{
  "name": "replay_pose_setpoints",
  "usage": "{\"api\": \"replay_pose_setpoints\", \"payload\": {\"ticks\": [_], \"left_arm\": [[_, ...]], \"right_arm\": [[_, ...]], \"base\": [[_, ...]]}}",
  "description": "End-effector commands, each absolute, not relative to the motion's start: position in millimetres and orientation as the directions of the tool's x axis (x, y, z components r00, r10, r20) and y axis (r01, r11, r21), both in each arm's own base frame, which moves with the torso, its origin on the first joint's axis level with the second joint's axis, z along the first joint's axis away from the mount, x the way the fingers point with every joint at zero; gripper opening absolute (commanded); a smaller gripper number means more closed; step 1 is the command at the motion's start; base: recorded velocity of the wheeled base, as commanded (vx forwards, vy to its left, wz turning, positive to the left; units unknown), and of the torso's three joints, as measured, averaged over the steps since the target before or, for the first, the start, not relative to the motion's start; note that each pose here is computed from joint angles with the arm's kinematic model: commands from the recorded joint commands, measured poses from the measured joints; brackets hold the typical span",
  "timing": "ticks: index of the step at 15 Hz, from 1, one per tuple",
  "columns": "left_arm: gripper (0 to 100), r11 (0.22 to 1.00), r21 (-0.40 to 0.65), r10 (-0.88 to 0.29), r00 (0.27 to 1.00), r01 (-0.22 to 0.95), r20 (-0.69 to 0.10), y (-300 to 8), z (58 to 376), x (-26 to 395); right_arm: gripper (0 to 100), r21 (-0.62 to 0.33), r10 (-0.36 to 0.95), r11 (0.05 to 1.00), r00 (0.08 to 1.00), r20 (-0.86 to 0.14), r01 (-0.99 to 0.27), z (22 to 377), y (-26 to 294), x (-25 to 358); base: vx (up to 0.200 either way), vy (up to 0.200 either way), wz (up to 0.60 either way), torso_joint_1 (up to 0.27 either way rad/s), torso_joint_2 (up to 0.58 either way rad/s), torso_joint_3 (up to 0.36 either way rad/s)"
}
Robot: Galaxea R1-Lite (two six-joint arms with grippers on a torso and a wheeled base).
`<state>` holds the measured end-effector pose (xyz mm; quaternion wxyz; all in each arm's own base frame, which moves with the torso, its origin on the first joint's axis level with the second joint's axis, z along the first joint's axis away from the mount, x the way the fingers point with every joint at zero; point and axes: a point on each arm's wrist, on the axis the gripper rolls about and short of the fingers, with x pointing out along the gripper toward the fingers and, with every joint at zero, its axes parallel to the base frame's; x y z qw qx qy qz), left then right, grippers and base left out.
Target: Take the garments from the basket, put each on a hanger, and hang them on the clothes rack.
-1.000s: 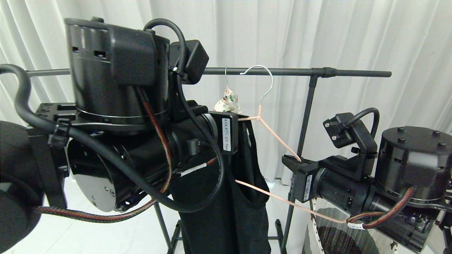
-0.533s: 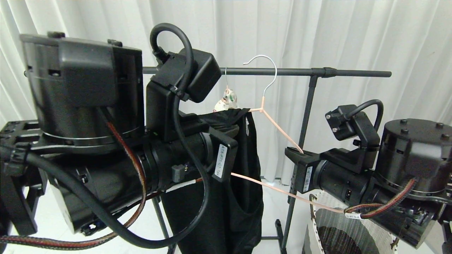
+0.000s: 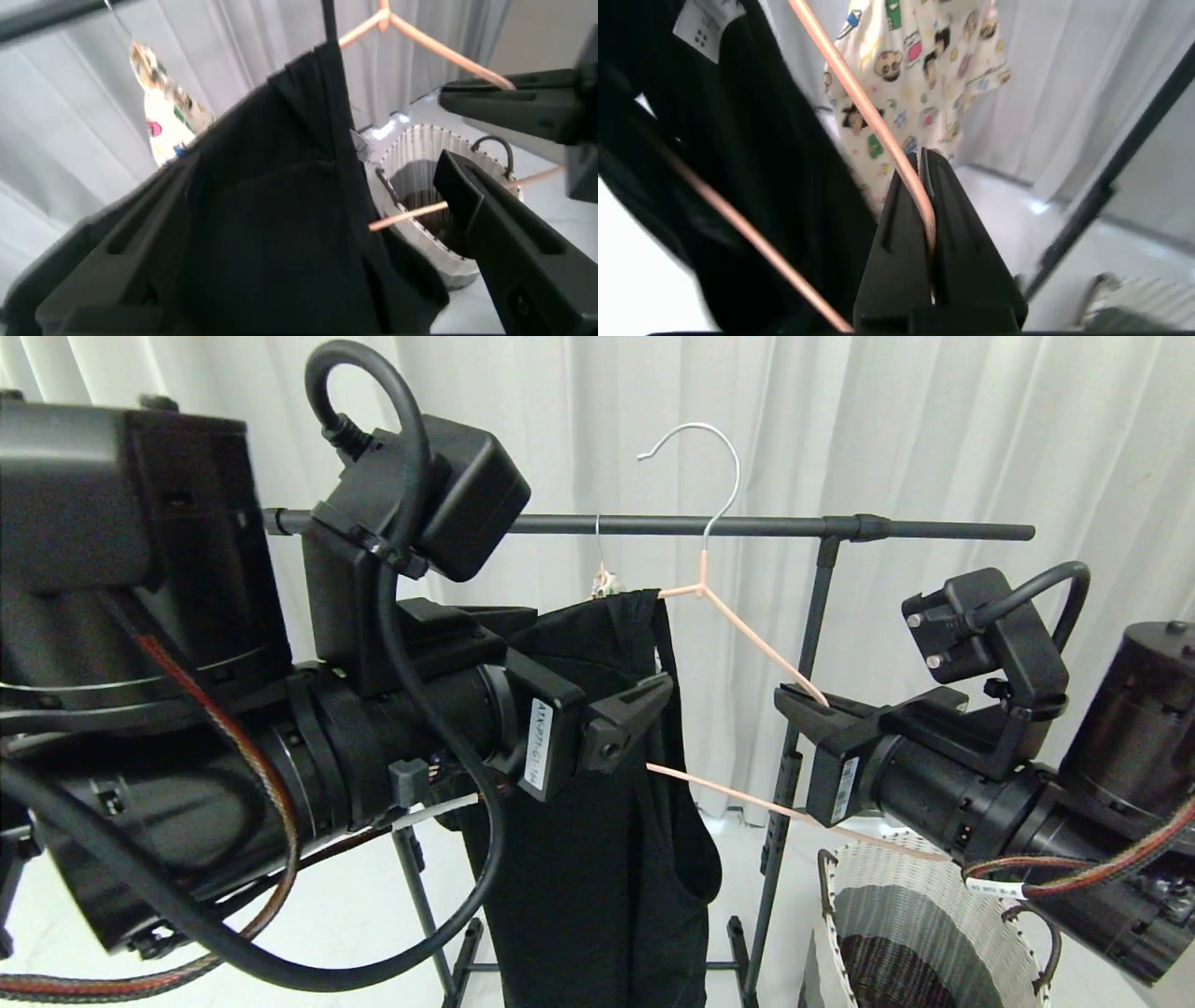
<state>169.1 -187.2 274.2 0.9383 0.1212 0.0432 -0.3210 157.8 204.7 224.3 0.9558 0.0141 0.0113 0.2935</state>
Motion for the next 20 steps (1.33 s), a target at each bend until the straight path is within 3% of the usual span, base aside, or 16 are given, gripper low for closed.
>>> {"api": "replay_pose_setpoints", "payload": {"ticks": [1,6,8,12,13,14,17,20], "left_arm": [[100,0.756,0.215,-0.607,0.785,0.619,-0.126,-181,283,162],[100,0.75,0.199,-0.617,0.776,0.631,-0.131,-162,279,163],[100,0.679,0.178,-0.697,0.702,0.712,-0.149,-142,272,167],[100,0.548,0.138,-0.788,0.564,0.825,-0.245,-138,239,154],[100,0.438,0.108,-0.856,0.451,0.892,-0.253,-140,233,146],[100,0.377,0.086,-0.884,0.386,0.922,-0.264,-141,229,145],[100,0.369,0.106,-0.865,0.383,0.923,-0.323,-155,213,164],[100,0.321,0.091,-0.866,0.331,0.943,-0.375,-170,197,168]], "right_arm": [[0,0.002,0.562,0.827,0.827,-0.02,-0.562,221,201,155],[0,-0.056,0.562,0.825,0.827,-0.028,-0.562,208,183,152],[0,-0.101,0.633,0.766,0.772,-0.048,-0.635,199,167,137],[0,-0.143,0.672,0.729,0.74,-0.033,-0.669,197,146,119],[0,-0.148,0.677,0.724,0.735,-0.036,-0.674,194,140,114],[0,-0.15,0.684,0.716,0.728,-0.044,-0.682,190,136,110],[0,-0.195,0.715,0.678,0.698,-0.053,-0.709,185,132,99],[0,-0.197,0.737,0.656,0.674,-0.042,-0.729,188,136,95]], "base": [[0.0,0.0,0.0,0.0,0.0,0.0],[0.0,0.0,0.0,0.0,0.0,0.0],[0.0,0.0,0.0,0.0,0.0,0.0],[0.0,0.0,0.0,0.0,0.0,0.0],[0.0,0.0,0.0,0.0,0.0,0.0],[0.0,0.0,0.0,0.0,0.0,0.0],[0.0,0.0,0.0,0.0,0.0,0.0],[0.0,0.0,0.0,0.0,0.0,0.0]]}}
